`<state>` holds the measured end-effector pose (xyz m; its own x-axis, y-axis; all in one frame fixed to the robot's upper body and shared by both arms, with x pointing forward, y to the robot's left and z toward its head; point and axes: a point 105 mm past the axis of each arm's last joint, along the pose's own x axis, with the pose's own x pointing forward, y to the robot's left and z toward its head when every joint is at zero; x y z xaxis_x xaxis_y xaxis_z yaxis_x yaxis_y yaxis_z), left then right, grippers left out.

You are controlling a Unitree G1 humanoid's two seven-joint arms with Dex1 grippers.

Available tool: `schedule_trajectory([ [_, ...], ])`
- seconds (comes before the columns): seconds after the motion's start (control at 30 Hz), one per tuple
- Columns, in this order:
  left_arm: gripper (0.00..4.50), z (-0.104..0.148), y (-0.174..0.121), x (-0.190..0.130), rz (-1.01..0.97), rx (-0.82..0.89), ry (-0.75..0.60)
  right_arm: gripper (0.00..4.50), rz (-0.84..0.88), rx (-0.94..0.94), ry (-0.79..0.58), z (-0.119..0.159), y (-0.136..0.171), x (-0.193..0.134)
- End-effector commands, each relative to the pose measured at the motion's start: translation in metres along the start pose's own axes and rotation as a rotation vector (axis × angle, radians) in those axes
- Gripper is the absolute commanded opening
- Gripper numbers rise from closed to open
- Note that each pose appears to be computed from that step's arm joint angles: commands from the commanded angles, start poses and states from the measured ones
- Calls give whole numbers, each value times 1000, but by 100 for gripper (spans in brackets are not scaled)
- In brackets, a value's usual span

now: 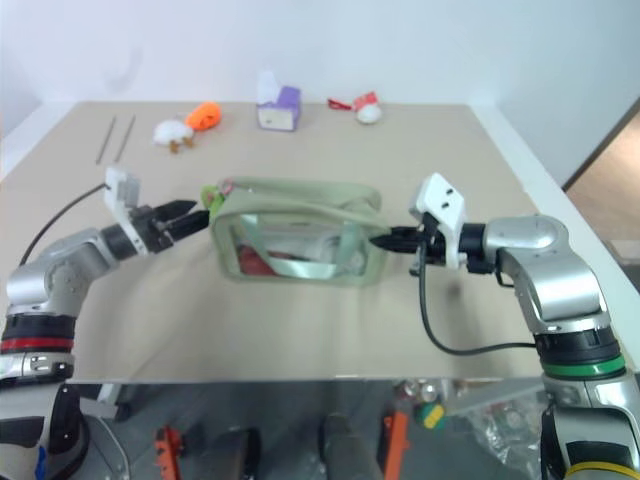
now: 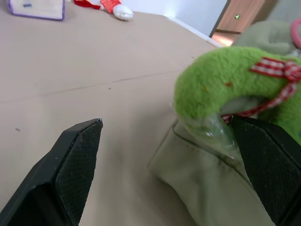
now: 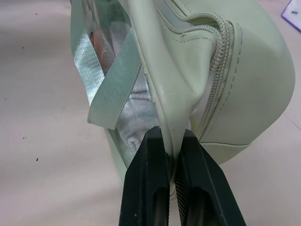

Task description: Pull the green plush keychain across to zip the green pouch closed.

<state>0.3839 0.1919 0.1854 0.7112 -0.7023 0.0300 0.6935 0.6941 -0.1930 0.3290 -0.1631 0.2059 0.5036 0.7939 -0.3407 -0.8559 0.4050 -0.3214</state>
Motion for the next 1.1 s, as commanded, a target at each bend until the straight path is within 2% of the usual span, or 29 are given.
schedule_trajectory([
  [0.03, 450, 12, -1, 4, 2, 42, -32, 7, -5, -27, -19, 8, 2, -2],
  [0.07, 399, 13, -1, 5, 4, 41, -37, 0, -5, -27, -18, 8, 2, -2],
  [0.1, 388, 14, -1, 5, 1, 36, -43, 0, -5, -27, -18, 7, 2, -3],
  [0.33, 135, 16, -10, 4, -47, 36, -47, 0, -6, -26, -17, 6, 2, -1],
  [0.4, 71, 17, -11, 3, -53, 35, -51, 0, -5, -26, -17, 6, 1, 0],
  [0.43, 56, 18, -12, 3, -55, 36, -53, 0, -5, -26, -17, 6, 1, 0],
  [0.47, 4, 19, -12, 3, -56, 38, -55, 0, -5, -26, -17, 6, 1, 0],
  [0.57, 2, 26, -14, 1, -60, 62, -67, 0, -4, -27, -18, 6, 1, 1],
  [0.7, 2, 55, -18, 4, -50, 122, -146, 0, -5, -29, -18, 6, 1, 1],
  [0.87, 2, 94, -61, 16, -198, 207, -233, 0, -5, -31, -18, 7, 1, 2],
  [0.97, 2, 101, -87, 22, -296, 264, -219, 0, -4, -33, -20, 7, 1, 2],
  [1.1, 2, 95, -111, 25, -412, 306, -168, 0, -10, -33, -21, 8, 0, 2],
])
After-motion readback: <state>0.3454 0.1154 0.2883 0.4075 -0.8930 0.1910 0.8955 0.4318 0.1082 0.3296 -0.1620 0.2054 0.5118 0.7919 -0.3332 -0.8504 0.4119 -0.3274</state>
